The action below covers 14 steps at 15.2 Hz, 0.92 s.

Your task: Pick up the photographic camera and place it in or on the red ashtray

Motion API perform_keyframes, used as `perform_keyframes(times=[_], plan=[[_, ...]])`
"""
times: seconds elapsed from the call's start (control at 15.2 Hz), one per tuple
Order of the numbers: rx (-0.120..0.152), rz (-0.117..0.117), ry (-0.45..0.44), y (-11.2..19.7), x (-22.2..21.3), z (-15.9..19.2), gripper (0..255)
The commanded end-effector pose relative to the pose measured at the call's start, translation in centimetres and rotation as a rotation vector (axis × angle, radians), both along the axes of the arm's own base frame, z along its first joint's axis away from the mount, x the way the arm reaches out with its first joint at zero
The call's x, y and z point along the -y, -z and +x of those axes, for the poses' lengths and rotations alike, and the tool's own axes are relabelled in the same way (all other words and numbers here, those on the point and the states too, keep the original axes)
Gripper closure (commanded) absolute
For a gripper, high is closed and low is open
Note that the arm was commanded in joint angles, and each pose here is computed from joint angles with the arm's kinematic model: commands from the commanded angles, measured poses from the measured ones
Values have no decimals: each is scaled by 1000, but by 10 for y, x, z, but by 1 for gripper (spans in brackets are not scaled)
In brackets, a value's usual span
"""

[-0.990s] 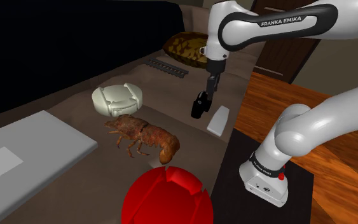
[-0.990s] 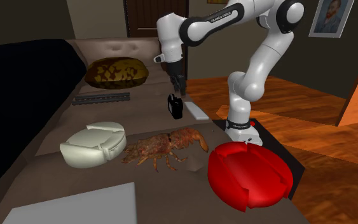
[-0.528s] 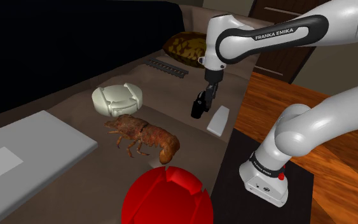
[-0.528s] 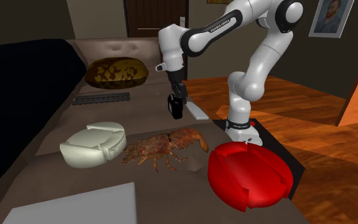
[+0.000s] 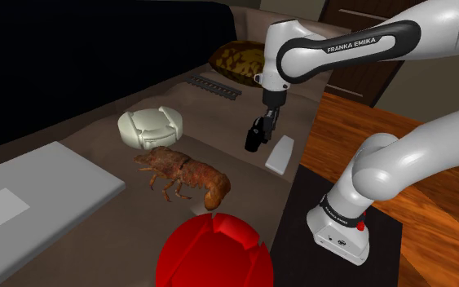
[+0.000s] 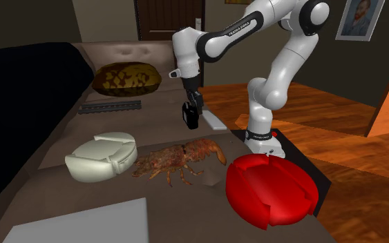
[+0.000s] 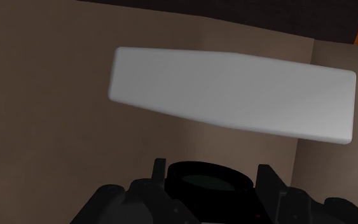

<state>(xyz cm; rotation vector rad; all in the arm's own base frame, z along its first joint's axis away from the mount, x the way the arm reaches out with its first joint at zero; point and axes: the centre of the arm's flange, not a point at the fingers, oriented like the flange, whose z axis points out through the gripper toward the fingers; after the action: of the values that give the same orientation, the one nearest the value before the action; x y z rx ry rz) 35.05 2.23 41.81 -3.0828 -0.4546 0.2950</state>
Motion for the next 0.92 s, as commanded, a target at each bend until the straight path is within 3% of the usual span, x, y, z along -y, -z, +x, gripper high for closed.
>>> perform_keyframes(times=[0.0,0.53,0.86], plan=[[0,0,0,0,0,0,255],[0,0,0,0,0,0,255],[0,0,0,-26,0,0,255]])
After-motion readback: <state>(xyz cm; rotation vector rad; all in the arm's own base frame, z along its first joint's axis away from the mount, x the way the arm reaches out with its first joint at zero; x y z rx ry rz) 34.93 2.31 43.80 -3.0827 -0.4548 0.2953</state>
